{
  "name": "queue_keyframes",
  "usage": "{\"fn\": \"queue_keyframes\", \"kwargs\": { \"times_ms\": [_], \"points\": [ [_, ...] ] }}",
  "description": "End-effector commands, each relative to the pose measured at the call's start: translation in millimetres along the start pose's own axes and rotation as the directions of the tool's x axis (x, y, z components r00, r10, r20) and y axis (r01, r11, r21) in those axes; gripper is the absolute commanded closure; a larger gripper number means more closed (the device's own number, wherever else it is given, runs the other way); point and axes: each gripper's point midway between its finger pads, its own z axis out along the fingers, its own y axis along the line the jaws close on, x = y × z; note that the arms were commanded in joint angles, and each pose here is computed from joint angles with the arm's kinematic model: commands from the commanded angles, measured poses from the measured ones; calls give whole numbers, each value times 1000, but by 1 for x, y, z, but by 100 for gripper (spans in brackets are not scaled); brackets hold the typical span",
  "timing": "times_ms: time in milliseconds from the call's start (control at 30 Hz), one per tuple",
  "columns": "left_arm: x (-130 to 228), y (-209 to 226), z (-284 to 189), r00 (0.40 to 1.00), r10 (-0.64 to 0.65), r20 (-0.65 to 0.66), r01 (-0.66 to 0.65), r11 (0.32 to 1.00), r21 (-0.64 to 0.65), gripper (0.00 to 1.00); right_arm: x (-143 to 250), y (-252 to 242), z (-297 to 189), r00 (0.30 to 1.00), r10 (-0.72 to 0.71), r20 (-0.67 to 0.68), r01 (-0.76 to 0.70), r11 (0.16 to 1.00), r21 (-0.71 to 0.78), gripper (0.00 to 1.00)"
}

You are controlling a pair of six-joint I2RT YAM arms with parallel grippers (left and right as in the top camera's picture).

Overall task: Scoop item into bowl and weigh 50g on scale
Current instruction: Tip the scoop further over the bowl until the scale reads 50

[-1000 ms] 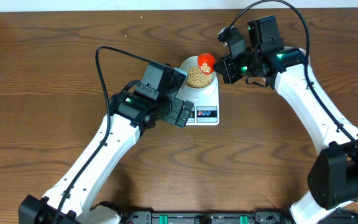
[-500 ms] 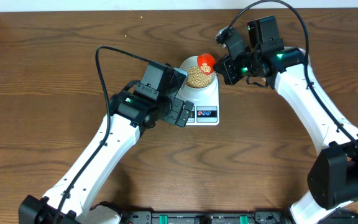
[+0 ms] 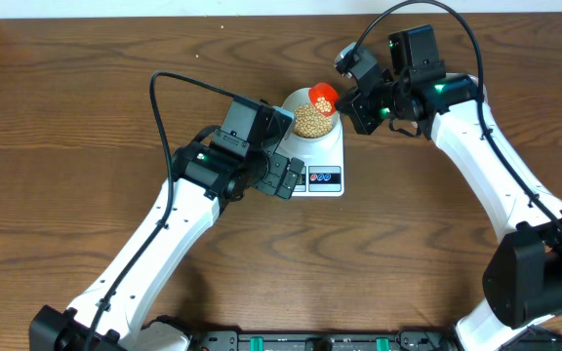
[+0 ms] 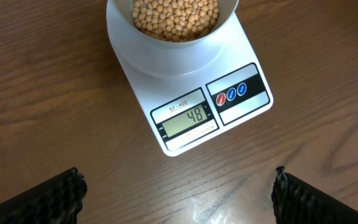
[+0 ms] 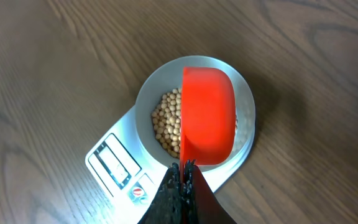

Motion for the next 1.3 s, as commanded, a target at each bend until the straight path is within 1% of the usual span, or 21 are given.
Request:
{"fn": "queue_keyframes", "kwargs": {
  "times_ms": [0,433,600,633,767,900,1067,1267],
  "points": [
    [1,0,-1,1000,0,-2,0,1000,3,2,-10,-1,-12,995,-96,24,96,995,21,99],
    [1,0,-1,1000,0,-2,0,1000,3,2,-8,-2,-12,988,-155,12,155,988,28,99],
    [1,0,-1,1000,0,-2,0,1000,3,2,-8,-2,-12,989,-151,13,150,988,27,99],
    [1,0,-1,1000,0,-3,0,1000,2,2,-8,-2,-12,991,-135,14,135,990,28,99],
    [1,0,-1,1000,0,-2,0,1000,3,2,-10,-5,-13,1000,-1,27,0,999,32,99],
    [1,0,-1,1000,0,-3,0,1000,3,2,-9,-9,-16,990,134,39,-135,991,19,99],
    [1,0,-1,1000,0,-3,0,1000,2,2,-13,-5,-21,979,191,64,-187,980,-62,99],
    [1,0,-1,1000,0,-2,0,1000,3,2,-13,-11,-29,964,253,79,-246,965,-96,99]
  ]
}}
